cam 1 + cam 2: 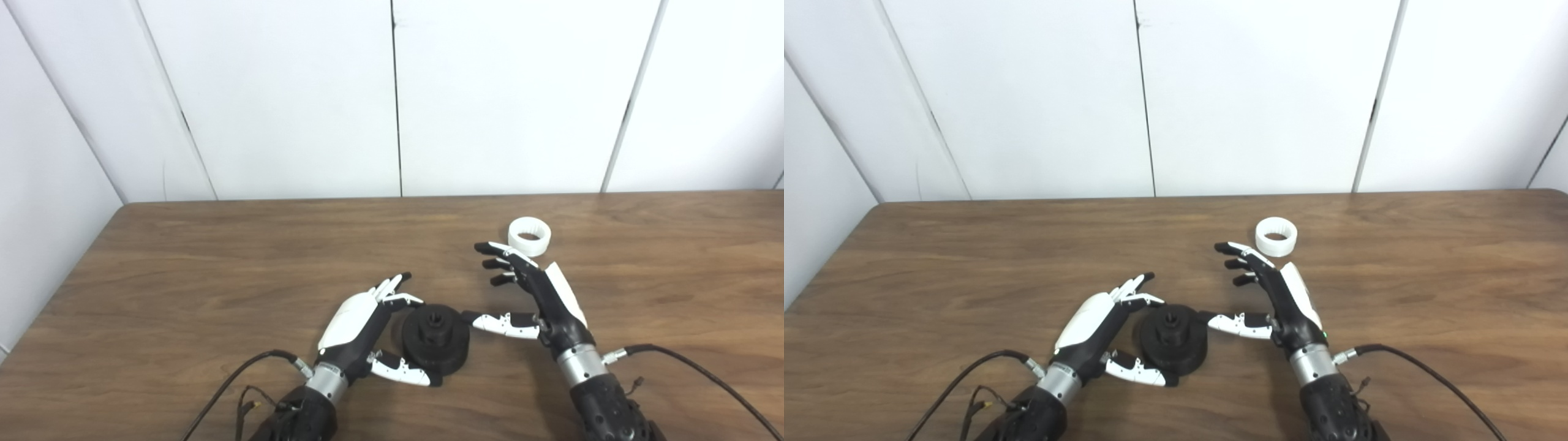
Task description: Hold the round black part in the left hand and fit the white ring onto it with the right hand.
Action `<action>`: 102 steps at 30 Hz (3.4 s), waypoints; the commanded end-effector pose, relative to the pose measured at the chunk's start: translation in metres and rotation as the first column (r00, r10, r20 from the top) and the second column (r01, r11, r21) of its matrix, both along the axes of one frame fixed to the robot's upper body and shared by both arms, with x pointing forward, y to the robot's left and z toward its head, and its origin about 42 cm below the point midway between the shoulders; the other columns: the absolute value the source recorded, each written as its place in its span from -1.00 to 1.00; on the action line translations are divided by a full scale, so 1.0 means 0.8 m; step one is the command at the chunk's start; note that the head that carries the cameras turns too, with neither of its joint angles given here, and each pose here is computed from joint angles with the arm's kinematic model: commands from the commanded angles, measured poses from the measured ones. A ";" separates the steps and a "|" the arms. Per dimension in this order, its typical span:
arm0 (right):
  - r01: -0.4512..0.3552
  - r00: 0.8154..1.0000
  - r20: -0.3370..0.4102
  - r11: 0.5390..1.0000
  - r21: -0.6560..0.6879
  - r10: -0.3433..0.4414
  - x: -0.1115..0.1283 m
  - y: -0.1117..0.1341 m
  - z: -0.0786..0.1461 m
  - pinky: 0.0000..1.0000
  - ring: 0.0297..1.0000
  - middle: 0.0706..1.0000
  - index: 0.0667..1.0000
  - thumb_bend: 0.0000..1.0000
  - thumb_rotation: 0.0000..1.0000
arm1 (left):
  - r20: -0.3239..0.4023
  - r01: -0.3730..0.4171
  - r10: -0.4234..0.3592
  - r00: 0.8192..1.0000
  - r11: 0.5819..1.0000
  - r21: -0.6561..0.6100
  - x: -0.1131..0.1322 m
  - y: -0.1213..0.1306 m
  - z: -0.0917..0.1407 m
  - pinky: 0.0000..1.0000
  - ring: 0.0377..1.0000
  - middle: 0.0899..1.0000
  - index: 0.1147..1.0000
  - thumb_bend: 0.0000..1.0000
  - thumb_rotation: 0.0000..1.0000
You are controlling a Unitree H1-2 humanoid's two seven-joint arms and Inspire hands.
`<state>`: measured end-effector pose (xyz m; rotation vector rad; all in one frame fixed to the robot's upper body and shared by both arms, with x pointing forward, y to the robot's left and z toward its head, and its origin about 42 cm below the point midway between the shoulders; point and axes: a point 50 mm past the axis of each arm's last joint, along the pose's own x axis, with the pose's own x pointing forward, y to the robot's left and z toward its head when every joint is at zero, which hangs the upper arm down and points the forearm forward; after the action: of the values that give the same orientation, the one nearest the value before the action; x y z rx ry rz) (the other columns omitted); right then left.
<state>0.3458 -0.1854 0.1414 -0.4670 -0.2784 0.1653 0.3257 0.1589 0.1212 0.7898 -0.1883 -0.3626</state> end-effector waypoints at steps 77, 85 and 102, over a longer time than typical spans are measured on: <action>0.201 0.973 0.021 0.798 -0.568 -0.230 0.195 -0.104 0.164 0.99 1.00 1.00 0.82 0.99 0.15 | 0.052 -0.009 0.008 0.999 1.000 0.029 0.019 0.032 0.014 1.00 1.00 1.00 0.21 0.78 -0.45; 0.143 0.974 -0.073 0.834 -0.533 -0.214 0.205 -0.103 0.129 1.00 1.00 1.00 0.82 1.00 0.22 | 0.057 -0.007 0.006 0.998 1.000 0.025 0.018 0.026 0.016 1.00 1.00 1.00 0.22 0.78 -0.44; 0.127 0.971 -0.113 0.855 -0.503 -0.211 0.197 -0.098 0.104 1.00 1.00 1.00 0.69 1.00 0.30 | 0.054 -0.013 0.012 0.998 1.000 0.022 0.016 0.026 0.015 1.00 1.00 1.00 0.21 0.79 -0.45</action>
<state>0.4951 -0.2708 0.1960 -0.9786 0.0817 0.1179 0.3311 0.1798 0.1225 0.7942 -0.1861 -0.3521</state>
